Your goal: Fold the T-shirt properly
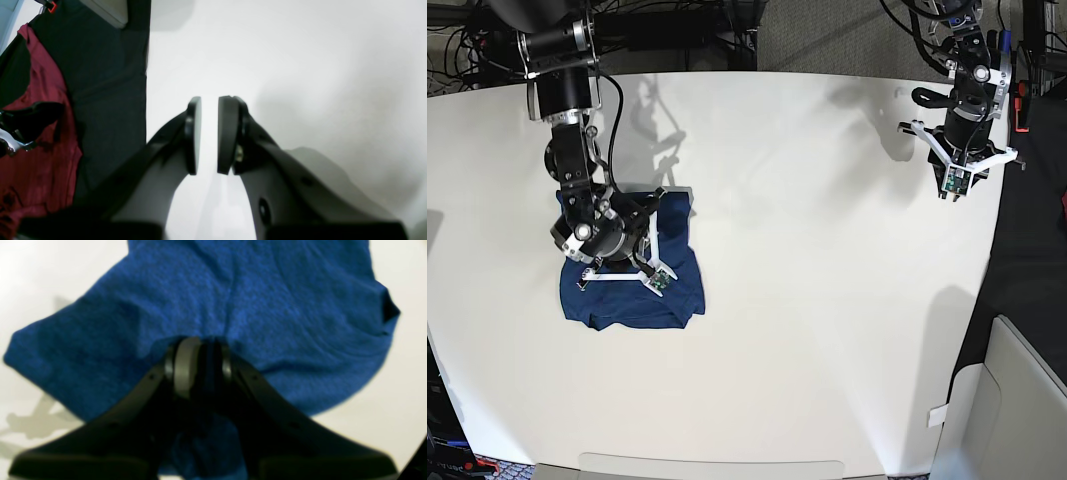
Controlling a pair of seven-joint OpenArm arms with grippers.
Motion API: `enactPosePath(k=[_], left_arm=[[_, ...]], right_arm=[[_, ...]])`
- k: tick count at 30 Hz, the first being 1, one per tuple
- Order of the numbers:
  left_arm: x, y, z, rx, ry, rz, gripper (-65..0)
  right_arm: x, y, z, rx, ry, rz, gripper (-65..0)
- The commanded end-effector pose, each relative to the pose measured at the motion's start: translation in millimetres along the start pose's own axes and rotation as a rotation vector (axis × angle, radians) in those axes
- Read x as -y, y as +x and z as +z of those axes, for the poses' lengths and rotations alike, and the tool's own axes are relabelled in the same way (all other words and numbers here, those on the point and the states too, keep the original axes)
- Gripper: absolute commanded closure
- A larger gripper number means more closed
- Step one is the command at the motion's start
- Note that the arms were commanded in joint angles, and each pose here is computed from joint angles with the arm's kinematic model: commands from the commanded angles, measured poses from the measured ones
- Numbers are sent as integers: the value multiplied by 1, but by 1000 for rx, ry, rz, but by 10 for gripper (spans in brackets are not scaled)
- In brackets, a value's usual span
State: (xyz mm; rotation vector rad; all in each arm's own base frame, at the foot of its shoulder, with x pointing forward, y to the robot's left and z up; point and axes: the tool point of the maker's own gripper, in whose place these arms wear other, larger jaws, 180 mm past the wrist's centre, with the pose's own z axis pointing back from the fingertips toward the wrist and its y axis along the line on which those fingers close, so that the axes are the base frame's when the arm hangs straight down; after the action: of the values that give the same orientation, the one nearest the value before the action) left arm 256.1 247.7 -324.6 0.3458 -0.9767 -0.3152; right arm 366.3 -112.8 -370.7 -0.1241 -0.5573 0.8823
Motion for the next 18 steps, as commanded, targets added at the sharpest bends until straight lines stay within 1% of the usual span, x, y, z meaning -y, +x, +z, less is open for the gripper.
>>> enactPosePath(k=[1,3,4,7,9,11,12,15,18], left_arm=[[-5,8,4,32,14,-5,-72],[-5,9,5,35,16,-8,-72],[-5,11,7,40,18,-11,-72],[4,6,16,28,10,6,-72],[1,-4,23,1,21,9,-72],[-3,-16,29,-30,36,21,-72],[-7,-22,32,-45,50,29,-72],[-18,-36,41,-80,108,80,-71],[-30,-51,50,-120,169,131,-71]], right_arm=[[9,19,13,75,-22,1,-83],[5,33,27,143,-18,1,-82],[1,31,33,145,-18,-2,-82],[-6,8,57,144,-38,-66,-82],[-14,-5,72,164,-45,-90,-82],[-18,-24,88,164,-58,-115,-82],[-22,-39,90,145,-51,-138,-82],[-38,-82,94,103,12,-258,-82],[-57,-108,103,112,94,-370,-82]])
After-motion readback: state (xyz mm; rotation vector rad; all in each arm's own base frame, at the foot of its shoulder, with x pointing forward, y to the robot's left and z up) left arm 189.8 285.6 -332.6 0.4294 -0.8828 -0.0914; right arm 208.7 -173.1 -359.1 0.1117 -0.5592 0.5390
